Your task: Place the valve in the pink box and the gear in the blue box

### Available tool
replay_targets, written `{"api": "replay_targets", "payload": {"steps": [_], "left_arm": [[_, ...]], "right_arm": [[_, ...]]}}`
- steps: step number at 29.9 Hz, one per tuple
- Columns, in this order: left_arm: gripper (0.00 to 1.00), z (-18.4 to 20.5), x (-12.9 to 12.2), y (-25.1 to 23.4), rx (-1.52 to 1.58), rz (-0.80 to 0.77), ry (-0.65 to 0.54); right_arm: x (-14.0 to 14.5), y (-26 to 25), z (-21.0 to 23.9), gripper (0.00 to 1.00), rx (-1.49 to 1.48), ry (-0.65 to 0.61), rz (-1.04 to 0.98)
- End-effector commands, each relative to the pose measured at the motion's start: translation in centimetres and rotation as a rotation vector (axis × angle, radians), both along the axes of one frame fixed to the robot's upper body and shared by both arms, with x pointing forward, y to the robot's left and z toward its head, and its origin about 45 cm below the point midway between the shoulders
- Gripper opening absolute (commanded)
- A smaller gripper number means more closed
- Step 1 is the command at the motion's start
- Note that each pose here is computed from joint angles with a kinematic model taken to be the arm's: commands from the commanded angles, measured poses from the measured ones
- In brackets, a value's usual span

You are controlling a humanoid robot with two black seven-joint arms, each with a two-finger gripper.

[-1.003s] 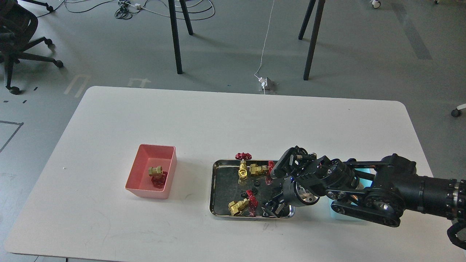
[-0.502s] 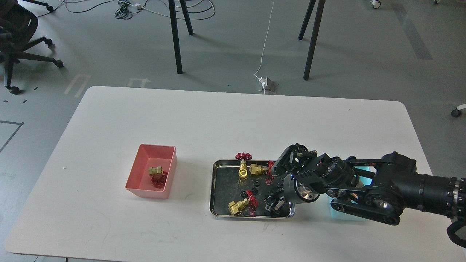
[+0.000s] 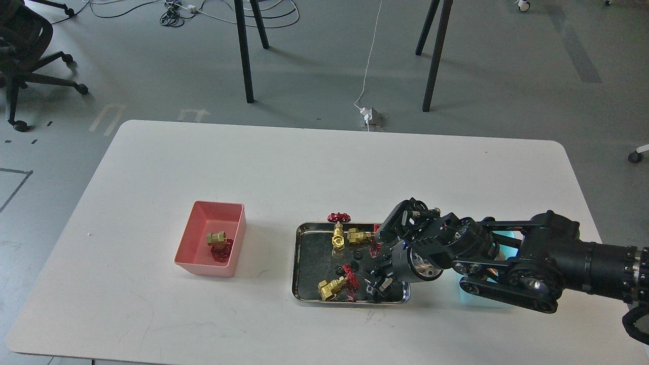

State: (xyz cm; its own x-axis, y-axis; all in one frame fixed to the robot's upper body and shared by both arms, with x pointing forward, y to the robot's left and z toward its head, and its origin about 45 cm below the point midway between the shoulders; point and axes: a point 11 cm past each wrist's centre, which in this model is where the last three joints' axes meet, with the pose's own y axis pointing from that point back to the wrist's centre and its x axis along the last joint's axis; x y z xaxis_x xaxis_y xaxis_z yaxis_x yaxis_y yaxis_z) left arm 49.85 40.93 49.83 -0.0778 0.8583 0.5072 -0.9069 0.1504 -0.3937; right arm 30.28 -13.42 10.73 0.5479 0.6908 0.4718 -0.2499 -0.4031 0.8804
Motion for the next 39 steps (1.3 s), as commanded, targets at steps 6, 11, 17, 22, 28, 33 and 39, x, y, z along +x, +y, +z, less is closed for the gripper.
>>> {"api": "replay_targets", "payload": {"steps": [6, 11, 17, 22, 28, 33, 39], "left_arm": [[0.99, -0.3, 0.1, -0.2, 0.0, -0.003, 0.006], [0.99, -0.3, 0.1, -0.2, 0.0, -0.001, 0.005], [0.99, -0.2, 0.1, -0.2, 0.001, 0.0, 0.003], [0.99, 0.0, 0.1, -0.2, -0.002, 0.004, 0.001], [0.99, 0.3, 0.1, -0.1, 0.002, 0.008, -0.007], [0.99, 0.3, 0.1, -0.2, 0.004, 0.008, -0.005], [0.99, 0.1, 0.2, -0.4, 0.007, 0.008, 0.004]], "right_arm": [[3.4, -3.7, 7.1, 0.1, 0.116, -0.121, -0.129], [2.5, -11.3, 9.8, 0.1, 0.083, -0.119, -0.262], [-0.7, -18.0, 9.3, 0.1, 0.0, -0.066, -0.377], [-2.0, -19.6, 7.4, 0.1, -0.032, -0.02, -0.415], [-1.9, -20.1, 5.6, 0.6, -0.049, 0.006, -0.449], [-1.6, -19.8, 5.6, 0.92, -0.027, 0.013, -0.467], [2.9, -17.9, 11.8, 0.94, 0.245, -0.038, -0.611]]}}
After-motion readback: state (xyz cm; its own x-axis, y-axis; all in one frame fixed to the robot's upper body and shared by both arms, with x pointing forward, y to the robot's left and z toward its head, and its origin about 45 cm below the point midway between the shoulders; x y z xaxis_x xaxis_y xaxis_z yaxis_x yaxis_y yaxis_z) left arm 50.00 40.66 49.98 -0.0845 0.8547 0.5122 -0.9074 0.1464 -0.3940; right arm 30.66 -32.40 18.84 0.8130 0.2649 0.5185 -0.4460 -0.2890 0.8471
